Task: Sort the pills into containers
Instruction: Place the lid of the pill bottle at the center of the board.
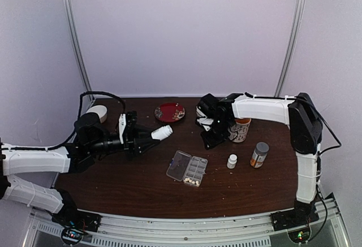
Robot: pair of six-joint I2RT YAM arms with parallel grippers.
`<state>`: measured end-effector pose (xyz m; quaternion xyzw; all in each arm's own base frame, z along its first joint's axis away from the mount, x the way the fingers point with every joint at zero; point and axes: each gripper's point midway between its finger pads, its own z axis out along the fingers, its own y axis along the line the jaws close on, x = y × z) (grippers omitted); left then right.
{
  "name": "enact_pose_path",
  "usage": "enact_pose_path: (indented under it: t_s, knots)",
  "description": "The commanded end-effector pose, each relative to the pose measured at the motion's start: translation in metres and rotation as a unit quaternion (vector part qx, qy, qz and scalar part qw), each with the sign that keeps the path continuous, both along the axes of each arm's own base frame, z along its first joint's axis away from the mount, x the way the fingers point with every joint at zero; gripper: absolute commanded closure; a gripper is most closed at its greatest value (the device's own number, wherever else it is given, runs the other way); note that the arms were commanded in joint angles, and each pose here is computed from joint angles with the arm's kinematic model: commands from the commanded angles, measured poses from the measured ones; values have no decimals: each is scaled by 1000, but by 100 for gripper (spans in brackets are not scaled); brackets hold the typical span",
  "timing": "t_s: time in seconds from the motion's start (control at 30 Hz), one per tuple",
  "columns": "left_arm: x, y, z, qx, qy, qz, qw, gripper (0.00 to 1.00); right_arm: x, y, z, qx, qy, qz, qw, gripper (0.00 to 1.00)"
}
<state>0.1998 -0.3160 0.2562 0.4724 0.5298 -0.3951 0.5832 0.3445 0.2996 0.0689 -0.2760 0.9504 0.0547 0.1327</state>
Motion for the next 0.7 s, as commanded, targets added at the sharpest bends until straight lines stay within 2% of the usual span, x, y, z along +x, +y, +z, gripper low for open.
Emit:
enact_pose_path:
  t_s: [0.0,0.23,0.53,0.67]
  knots:
    - [-1,-7,-10,4,3,-2,1000,99,-6,-17,-11,-35,15,0,999,86]
    - [-3,-12,-25,-3,-4,-7,1000,100,-10,-17,-27,-37,28,3,999,83]
    - [-2,-25,-58,26,42,-15,999,100,-14,-21,-41,-50,40,3,998,80]
    - [-1,-27,-72,44,55,-14,997,100,-16,-23,-47,-55,44,3,998,72]
